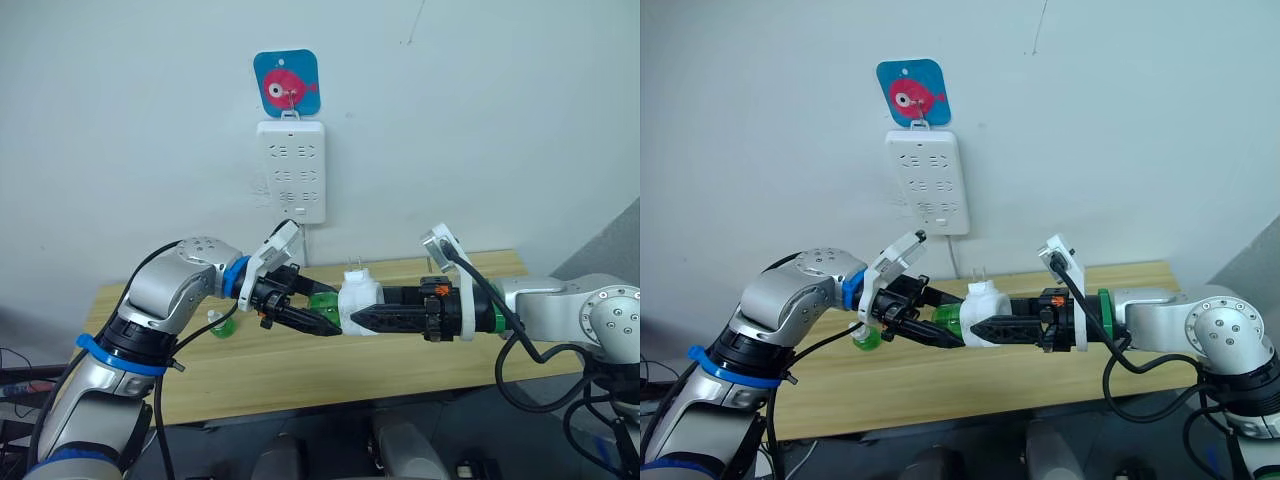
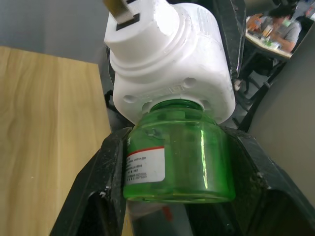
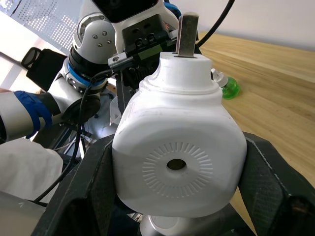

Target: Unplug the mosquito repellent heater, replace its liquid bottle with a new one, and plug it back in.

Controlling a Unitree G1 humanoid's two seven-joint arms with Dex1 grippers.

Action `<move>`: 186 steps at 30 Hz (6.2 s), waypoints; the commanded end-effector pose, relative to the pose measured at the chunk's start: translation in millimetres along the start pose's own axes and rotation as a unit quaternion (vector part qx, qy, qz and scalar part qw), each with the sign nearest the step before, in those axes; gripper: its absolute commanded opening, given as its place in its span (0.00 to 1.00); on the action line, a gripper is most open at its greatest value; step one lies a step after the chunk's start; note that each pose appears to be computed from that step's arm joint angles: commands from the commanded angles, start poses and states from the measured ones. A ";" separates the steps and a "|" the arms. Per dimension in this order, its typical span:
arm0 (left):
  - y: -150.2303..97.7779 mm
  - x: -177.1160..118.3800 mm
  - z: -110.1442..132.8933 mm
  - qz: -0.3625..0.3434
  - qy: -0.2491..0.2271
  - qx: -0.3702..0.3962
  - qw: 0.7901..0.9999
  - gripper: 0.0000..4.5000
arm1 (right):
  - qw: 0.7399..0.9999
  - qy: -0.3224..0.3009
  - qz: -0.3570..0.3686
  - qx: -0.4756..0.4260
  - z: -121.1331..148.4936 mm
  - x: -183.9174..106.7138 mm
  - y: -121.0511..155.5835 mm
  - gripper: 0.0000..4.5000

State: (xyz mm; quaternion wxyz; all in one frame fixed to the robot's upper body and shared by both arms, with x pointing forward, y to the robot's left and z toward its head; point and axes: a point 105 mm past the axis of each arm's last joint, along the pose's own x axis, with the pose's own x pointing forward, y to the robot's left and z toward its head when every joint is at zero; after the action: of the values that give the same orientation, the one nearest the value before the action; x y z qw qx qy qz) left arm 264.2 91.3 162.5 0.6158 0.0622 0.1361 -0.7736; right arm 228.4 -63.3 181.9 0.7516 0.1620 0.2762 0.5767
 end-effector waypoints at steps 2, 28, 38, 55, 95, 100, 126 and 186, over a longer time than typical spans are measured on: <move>7.8 -12.4 2.7 0.051 0.011 0.122 0.991 0.92 | 0.999 -0.032 0.017 0.015 8.1 -9.7 7.1 0.67; -1.5 17.7 5.0 0.144 -0.110 0.318 0.931 0.67 | 0.995 -0.057 -0.002 0.077 -0.5 -16.3 5.9 0.67; -0.6 -3.7 -14.7 0.058 -0.044 -0.027 0.997 0.51 | 1.000 -0.009 0.009 -0.029 -5.7 -15.3 16.5 0.67; 7.5 -13.0 -6.1 0.084 -0.033 0.152 0.984 0.99 | 0.998 -0.049 0.010 0.034 -0.5 -20.2 10.9 0.67; -16.1 -8.6 -8.8 0.014 -0.039 -0.025 0.999 0.50 | 1.000 -0.011 -0.014 0.004 -10.5 -24.8 4.9 0.67; -14.6 -9.8 1.6 0.001 -0.047 -0.072 0.996 0.50 | 1.000 -0.009 -0.009 0.001 -11.8 -23.5 5.6 0.67; -6.5 6.2 -5.1 0.166 -0.110 0.393 0.898 0.92 | 0.998 -0.038 -0.021 0.048 -5.6 -27.5 -2.2 0.67; -0.4 1.6 -7.8 0.144 -0.085 0.340 0.925 1.00 | 0.999 -0.034 -0.016 0.013 -5.2 -25.3 4.5 0.67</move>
State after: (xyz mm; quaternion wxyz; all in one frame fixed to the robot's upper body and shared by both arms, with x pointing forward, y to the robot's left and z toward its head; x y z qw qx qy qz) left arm 265.2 92.4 140.1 0.6739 0.1988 -0.1435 -0.6970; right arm 217.3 -86.5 173.0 0.7658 0.1811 0.2866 0.5464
